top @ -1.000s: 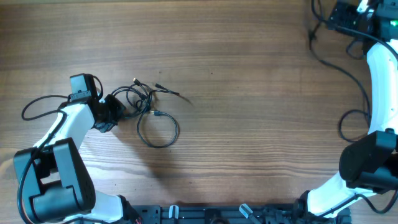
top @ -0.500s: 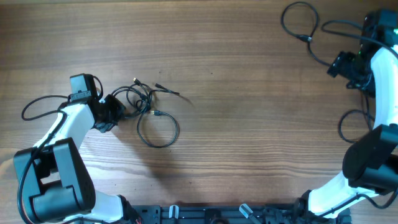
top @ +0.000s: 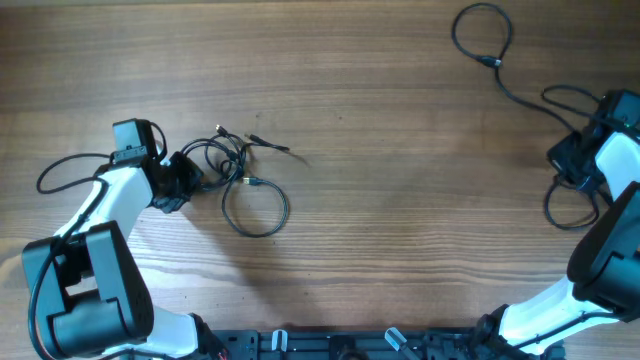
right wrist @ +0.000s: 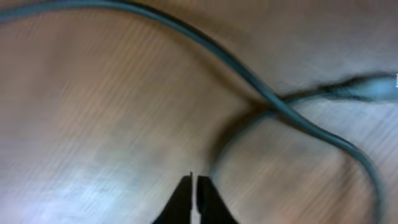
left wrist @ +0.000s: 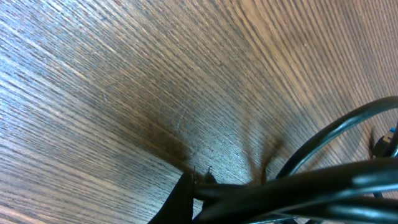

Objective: Untangle cables
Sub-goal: 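Release the cable at upper right and move right gripper to the bundle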

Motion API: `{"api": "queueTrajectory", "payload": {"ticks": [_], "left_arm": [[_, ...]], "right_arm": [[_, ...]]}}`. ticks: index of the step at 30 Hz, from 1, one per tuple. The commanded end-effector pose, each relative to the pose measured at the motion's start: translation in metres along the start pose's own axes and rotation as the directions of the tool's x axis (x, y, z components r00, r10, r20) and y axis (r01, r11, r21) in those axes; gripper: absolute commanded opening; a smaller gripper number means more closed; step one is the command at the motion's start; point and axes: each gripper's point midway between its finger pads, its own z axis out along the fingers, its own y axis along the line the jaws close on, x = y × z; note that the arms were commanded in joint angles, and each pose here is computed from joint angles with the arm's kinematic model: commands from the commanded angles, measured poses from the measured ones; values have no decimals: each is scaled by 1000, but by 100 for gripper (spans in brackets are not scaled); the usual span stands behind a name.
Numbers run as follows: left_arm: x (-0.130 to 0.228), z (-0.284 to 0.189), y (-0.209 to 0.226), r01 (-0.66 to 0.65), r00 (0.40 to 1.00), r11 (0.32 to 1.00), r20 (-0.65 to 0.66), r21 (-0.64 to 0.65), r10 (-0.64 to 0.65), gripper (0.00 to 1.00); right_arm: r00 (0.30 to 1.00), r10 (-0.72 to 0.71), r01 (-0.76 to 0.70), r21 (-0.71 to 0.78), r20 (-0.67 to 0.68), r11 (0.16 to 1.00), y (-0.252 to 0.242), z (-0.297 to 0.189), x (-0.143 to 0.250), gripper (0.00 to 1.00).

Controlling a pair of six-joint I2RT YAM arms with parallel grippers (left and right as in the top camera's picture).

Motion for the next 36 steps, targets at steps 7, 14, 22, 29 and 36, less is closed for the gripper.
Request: {"api": "queueTrajectory", "payload": {"ticks": [7, 14, 22, 29, 36], "left_arm": [[22, 11, -25, -160, 987, 987, -28, 34, 161, 8], [23, 11, -25, -161, 986, 986, -31, 34, 162, 8], [33, 14, -40, -228, 973, 972, -31, 53, 230, 8], [45, 17, -56, -323, 945, 943, -28, 74, 326, 8], [44, 17, -59, -330, 943, 940, -20, 80, 333, 8]], "right_arm": [[998, 31, -28, 61, -58, 998, -11, 4, 17, 60], [999, 39, -38, 54, -12, 998, -16, 23, 25, 60], [994, -80, 103, -430, 71, 897, 74, 8, 4, 59], [986, -91, 147, -478, 138, 866, 88, -23, -19, 76], [997, -76, 56, -549, -14, 834, 90, -105, 12, 89]]}}
